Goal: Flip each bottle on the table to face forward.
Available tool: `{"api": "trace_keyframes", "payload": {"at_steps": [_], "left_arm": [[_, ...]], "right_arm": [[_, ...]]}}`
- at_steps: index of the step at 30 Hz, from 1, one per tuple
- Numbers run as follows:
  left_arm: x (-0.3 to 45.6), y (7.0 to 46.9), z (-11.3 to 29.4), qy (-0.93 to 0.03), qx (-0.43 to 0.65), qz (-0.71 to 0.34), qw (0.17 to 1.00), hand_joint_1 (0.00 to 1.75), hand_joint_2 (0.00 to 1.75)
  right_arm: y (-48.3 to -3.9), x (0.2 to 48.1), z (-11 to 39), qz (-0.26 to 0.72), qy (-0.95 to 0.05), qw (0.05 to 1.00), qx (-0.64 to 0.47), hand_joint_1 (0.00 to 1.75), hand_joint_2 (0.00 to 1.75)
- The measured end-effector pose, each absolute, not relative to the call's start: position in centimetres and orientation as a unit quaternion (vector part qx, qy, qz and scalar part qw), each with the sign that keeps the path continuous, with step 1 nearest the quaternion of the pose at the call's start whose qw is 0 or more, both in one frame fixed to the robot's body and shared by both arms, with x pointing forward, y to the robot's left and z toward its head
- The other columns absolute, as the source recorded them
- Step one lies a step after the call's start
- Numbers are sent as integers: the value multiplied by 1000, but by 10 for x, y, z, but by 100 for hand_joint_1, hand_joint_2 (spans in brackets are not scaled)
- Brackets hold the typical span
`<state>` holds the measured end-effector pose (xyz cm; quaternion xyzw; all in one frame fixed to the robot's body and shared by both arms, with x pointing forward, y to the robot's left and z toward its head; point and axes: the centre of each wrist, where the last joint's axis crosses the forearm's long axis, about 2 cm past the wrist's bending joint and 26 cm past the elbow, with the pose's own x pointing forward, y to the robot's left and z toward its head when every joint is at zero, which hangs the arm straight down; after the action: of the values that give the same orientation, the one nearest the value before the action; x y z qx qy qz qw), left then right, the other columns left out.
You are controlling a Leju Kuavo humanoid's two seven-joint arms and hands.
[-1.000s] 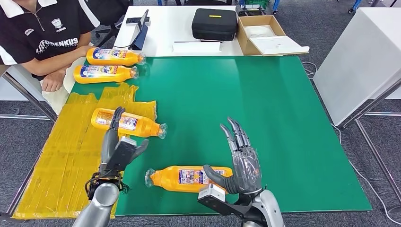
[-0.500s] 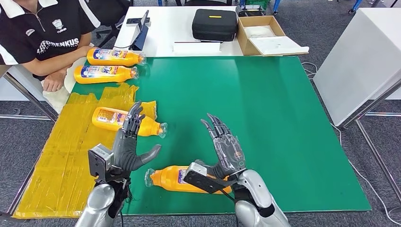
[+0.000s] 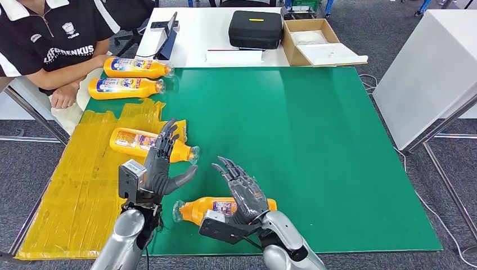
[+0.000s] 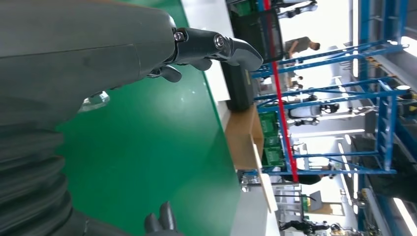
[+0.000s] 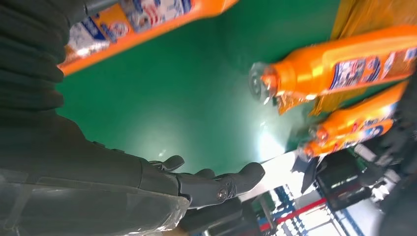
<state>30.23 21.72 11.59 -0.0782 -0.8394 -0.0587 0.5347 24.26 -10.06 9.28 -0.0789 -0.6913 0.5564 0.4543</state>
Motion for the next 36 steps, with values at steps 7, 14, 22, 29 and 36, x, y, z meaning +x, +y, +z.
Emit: {"api": "trace_keyframes", "payload": {"at_steps": [7,14,22,29,36], "left_arm": [[306,217,107,-829,-76,-59,551,0,175],[315,220,105,-824,-69,-45,560,0,175],[316,224,98,-817,-62,-31,573,0,175],[315,225,95,-813,-61,-30,578,0,175],[315,225,93,-811,-59,-28,581,0,175]], "right_arm": [[-98,236,85,567,-685,453,-67,0,175],[-100,234,77,576,-670,461,-80,0,175],[-111,232,64,588,-653,460,-130,0,175],[-117,231,58,595,-644,462,-135,0,175],[-124,226,52,611,-627,451,-175,0,175]]}}
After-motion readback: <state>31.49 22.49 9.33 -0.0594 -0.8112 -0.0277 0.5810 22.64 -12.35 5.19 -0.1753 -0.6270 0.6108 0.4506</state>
